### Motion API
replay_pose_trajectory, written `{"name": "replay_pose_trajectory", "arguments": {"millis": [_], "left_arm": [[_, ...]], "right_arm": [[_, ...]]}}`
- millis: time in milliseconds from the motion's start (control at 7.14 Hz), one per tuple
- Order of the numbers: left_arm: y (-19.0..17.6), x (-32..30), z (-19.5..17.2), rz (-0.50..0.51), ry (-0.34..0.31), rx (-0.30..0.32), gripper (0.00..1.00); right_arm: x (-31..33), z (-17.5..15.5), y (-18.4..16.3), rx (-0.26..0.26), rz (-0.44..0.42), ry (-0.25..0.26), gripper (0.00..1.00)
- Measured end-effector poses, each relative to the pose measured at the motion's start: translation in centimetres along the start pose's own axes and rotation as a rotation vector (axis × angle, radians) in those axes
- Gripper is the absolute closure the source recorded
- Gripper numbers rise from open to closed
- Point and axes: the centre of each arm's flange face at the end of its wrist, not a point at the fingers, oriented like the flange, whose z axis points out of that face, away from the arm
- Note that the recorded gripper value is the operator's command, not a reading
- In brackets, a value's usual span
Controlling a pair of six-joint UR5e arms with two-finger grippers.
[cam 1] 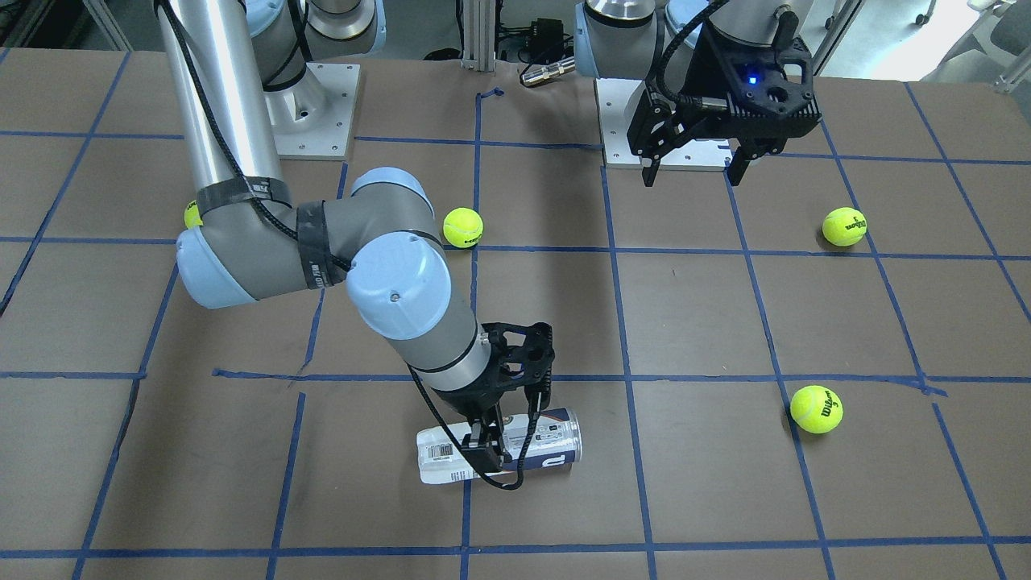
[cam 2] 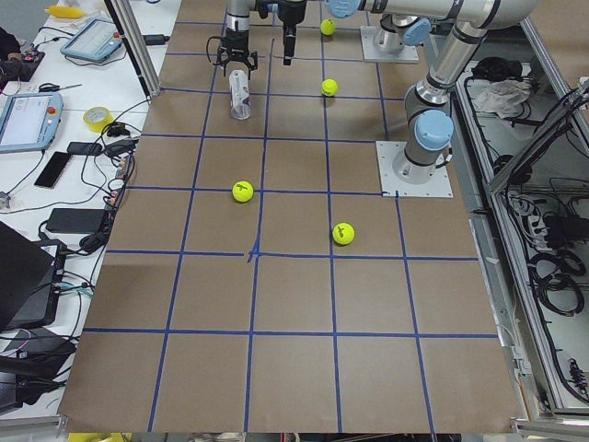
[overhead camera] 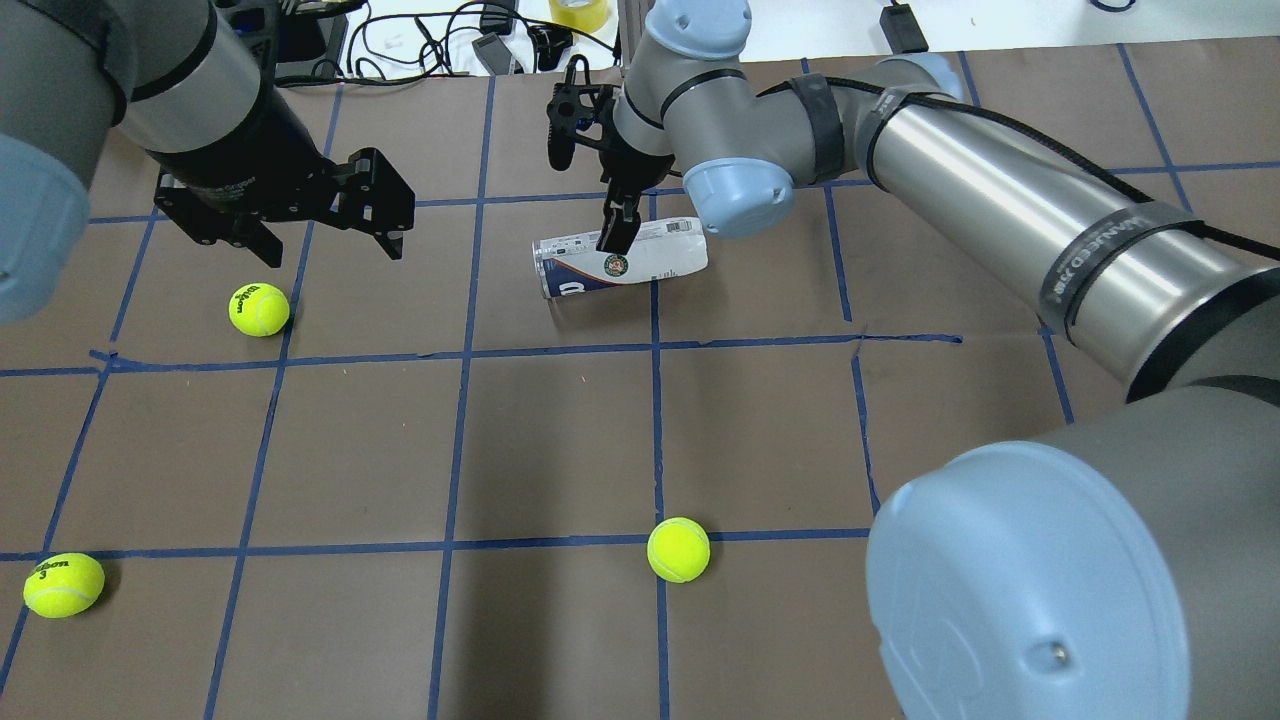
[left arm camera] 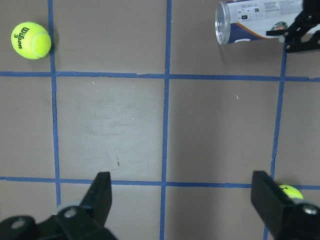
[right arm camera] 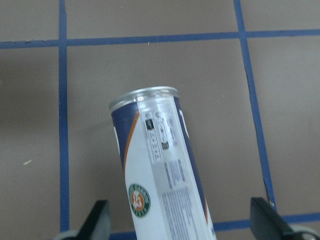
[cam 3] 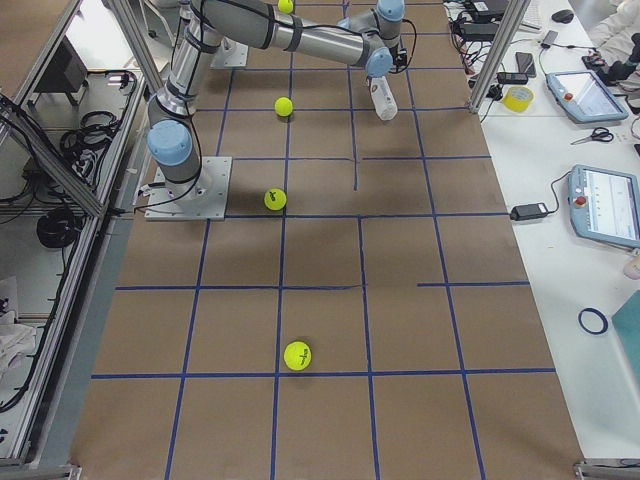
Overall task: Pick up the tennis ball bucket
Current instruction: 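Release the can and raise the right gripper while the left arm reaches toward it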
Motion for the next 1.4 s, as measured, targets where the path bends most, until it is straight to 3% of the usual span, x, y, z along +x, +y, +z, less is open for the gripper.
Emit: {"name": "replay_pose_trajectory", "arguments": {"millis": [280, 561, 841, 1121, 1401], "left_arm": [[-0.5, 0.1, 1.6, -0.004, 0.015, -0.029, 0.00], [-2.2, 0.5, 4.6, -0.008, 0.051, -0.088, 0.00], [-5.9, 0.7, 8.9, -0.012, 0.063, -0.105, 0.00], [-10.3, 1.0, 14.4, -0.026, 0.084, -0.092, 0.00], [-13.4, 1.4, 19.4, -0.067, 0.236, -0.125, 0.00]], "right_arm": [[1.2, -7.9, 4.7, -0.026, 0.123, -0.009, 0.00], [0.3, -18.7, 9.5, -0.040, 0.258, 0.008, 0.00], [0.2, -23.7, 14.7, -0.052, 0.400, 0.005, 0.00], [-0.9, -26.5, 15.7, -0.049, 0.518, 0.018, 0.00], [-1.8, -28.9, 15.9, -0.041, 0.552, 0.057, 0.00]]}}
